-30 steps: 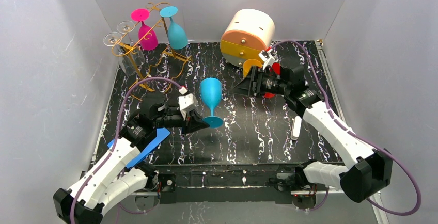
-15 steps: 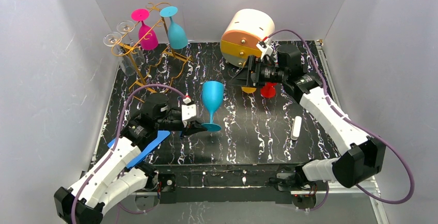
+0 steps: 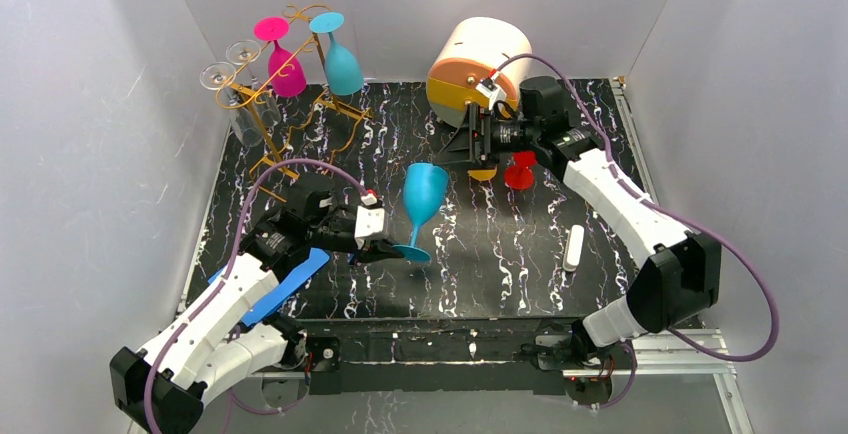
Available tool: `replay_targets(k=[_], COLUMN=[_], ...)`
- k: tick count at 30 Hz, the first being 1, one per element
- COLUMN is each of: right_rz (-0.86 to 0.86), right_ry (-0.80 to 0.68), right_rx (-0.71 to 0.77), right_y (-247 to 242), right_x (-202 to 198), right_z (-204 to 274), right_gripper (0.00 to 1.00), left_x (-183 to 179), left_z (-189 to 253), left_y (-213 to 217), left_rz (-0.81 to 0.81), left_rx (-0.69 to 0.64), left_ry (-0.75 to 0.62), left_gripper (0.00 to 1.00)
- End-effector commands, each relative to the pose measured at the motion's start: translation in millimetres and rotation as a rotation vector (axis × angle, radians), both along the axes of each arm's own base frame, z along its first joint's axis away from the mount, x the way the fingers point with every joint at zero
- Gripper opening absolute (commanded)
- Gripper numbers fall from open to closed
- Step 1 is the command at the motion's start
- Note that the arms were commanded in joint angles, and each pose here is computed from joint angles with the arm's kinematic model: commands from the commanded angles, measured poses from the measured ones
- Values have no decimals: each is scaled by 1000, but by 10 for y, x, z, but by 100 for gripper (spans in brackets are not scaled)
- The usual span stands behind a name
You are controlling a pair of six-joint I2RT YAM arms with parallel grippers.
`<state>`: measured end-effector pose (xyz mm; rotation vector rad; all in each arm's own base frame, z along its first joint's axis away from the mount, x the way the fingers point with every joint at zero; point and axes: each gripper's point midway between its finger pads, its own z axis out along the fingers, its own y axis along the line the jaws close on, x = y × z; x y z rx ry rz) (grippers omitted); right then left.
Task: Take the wine glass off the wine glass rack
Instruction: Place the wine glass at the center of the board.
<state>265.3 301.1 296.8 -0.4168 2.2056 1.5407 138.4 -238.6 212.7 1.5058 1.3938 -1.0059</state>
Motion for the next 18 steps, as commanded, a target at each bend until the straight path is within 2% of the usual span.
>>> replay_targets(k=[1, 7, 18], right_rz=[45, 77, 312], right_ry=[-19, 25, 156], right_rx=[48, 50, 141], right_y=[58, 102, 112], right_x=[24, 42, -291], right_z=[220, 170, 257], right_gripper=[93, 90, 67], left_x=[-132, -157, -162], left_z=[218, 194, 188], left_y=[-41, -32, -21], left_rz=[-96, -104, -110], left_rx=[-55, -50, -43], left_ry=[-32, -22, -35], left_gripper=[0, 0, 0])
